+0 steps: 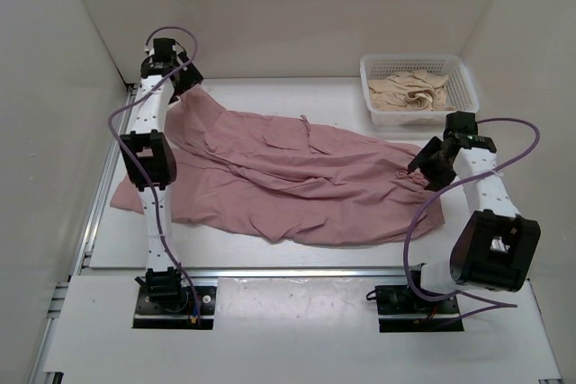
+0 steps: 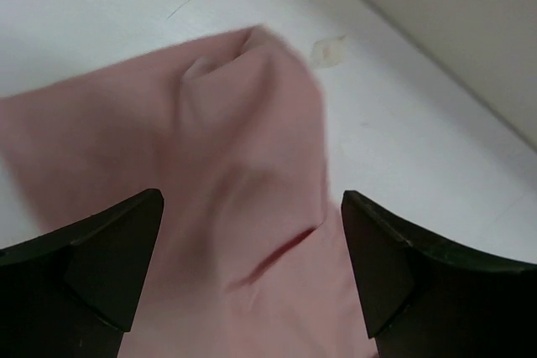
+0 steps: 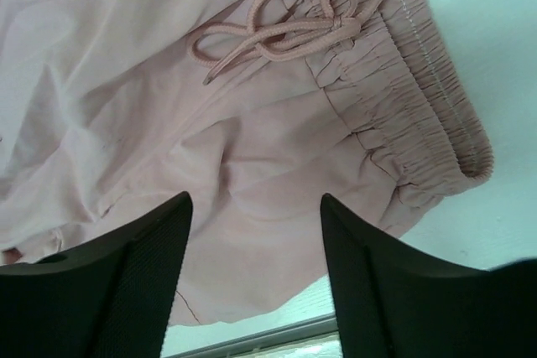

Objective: Fold and stack the trousers
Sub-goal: Flatten the trousers out

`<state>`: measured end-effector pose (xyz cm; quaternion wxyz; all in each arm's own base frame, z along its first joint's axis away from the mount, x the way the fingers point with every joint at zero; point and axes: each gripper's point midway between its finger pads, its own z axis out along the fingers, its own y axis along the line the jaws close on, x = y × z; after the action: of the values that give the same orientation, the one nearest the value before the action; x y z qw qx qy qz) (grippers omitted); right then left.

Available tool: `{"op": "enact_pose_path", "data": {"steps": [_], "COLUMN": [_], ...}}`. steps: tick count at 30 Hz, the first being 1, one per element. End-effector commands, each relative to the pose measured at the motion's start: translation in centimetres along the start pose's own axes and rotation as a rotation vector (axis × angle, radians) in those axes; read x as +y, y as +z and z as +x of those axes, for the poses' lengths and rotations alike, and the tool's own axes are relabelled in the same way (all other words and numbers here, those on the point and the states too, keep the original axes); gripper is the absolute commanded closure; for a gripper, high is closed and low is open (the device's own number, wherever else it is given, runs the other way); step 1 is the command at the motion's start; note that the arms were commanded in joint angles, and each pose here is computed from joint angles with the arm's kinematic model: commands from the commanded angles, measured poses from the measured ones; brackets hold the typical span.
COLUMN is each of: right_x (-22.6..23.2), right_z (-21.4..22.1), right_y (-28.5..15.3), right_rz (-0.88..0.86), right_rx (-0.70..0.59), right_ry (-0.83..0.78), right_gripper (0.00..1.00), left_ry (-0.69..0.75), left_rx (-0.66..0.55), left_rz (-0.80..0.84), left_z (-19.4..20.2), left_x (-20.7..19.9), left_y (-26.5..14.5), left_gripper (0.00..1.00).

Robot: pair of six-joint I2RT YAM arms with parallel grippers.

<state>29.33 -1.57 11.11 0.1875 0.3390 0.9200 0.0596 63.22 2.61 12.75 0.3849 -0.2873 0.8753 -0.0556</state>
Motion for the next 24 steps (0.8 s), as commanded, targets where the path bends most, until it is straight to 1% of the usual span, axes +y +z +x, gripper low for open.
{"op": "enact_pose_path", "data": {"steps": [1,2,3,4,5,6,7,8,9,10,11,12,13,14,15,16,17,18,19,20,21,22,23,24], "right_x": [0.4,0.1,0.1,-0.2,-0.6,-0.8,-1.1,-1.6,-1.8,-2.1,-1.9,-1.9,-2.1,-2.0,-2.0,-1.9,-1.9,-1.9,-1.9,-1.7,-1.8,-1.8,-2.0,-2.0], "right_z": [-0.3,0.2,0.2,0.6,0.9,1.3,1.7,2.0,2.4,3.0,3.5,4.0,4.8,4.9,5.2,5.3,5.3,5.3,5.3,5.0,4.9,4.9,4.8,4.9], "right_y": [-3.3,-3.6,-4.8,-5.1,-5.5,-5.9,-6.8,-7.1,-7.7,-7.8,-8.4,-8.4,-7.9,-7.8,-7.8,-7.8,-7.8,-7.8,-7.8,-8.1,-8.1,-8.1,-8.0,-7.7], "right_rz": [-0.044,-0.041,-0.061,-0.062,-0.055,-0.059,-0.075,-0.072,-0.088,-0.088,-0.126,-0.138,-0.141,-0.154,-0.162,-0.17,-0.17,-0.17,-0.17,-0.175,-0.168,-0.167,-0.158,-0.15], "right_rx": [-0.08,-0.076,-0.107,-0.109,-0.12,-0.128,-0.154,-0.16,-0.186,-0.186,-0.195,-0.19,-0.172,-0.173,-0.168,-0.163,-0.163,-0.163,-0.163,-0.172,-0.177,-0.177,-0.183,-0.17], "right_ry": [-0.012,-0.012,-0.013,-0.013,-0.013,-0.013,-0.023,-0.026,-0.027,-0.027,-0.04,-0.041,-0.042,-0.044,-0.045,-0.046,-0.046,-0.046,-0.046,-0.047,-0.046,-0.046,-0.034,-0.032], "right_gripper": [0.31,0.25,0.23,0.23,0.21,0.19,0.19,0.19,0.19,0.19,0.19,0.19,0.19,0.19,0.19,0.19,0.19,0.19,0.19,0.19,0.19,0.19,0.19,0.19], "left_ry": [-0.028,-0.029,-0.028,-0.04,-0.035,-0.043,-0.053,-0.06,-0.051,-0.042,-0.031,-0.019,-0.009,-0.009,0.004,0.015,0.026,0.032,0.031,0.033,0.034,0.024,0.023,0.013], "left_rx": [-0.183,-0.125,-0.112,-0.145,-0.131,-0.051,-0.063,-0.042,0.01,0.012,0.036,0.045,0.061,0.07,0.081,0.059,0.118,0.148,0.116,0.185,0.199,0.188,0.192,0.232], "left_rz": [0.056,-0.022,-0.047,-0.053,-0.069,-0.133,-0.126,-0.132,-0.157,-0.157,-0.155,-0.159,-0.166,-0.171,-0.175,-0.163,-0.175,-0.153,-0.138,-0.17,-0.176,-0.172,-0.163,-0.183], "left_z": [-7.9,-5.6,-4.8,-5.4,-4.5,-1.4,-1.0,0.0,2.2,2.7,3.5,3.8,3.9,3.8,3.7,2.2,3.3,3.4,1.4,3.0,2.9,1.6,1.6,3.0], "left_x": [0.0,2.6,3.4,4.3,5.4,8.4,9.0,9.9,11.4,11.7,11.8,12.0,12.1,12.1,12.1,11.5,11.8,11.3,10.3,11.1,11.1,10.4,10.2,10.9], "left_y": [-13.1,-12.8,-14.0,-17.4,-18.3,-17.7,-20.2,-20.6,-20.3,-20.9,-20.6,-20.5,-19.2,-18.4,-17.4,-16.8,-13.7,-12.5,-12.0,-8.9,-7.8,-7.7,-6.5,-4.2], "left_gripper": [0.0,0.0,0.0,0.0,0.0,0.0,0.0,0.0,0.0,0.0,0.0,0.05,0.15,0.27,0.62,0.73,0.76,0.76,0.7,0.66,0.61,0.56,0.28,0.19]}}
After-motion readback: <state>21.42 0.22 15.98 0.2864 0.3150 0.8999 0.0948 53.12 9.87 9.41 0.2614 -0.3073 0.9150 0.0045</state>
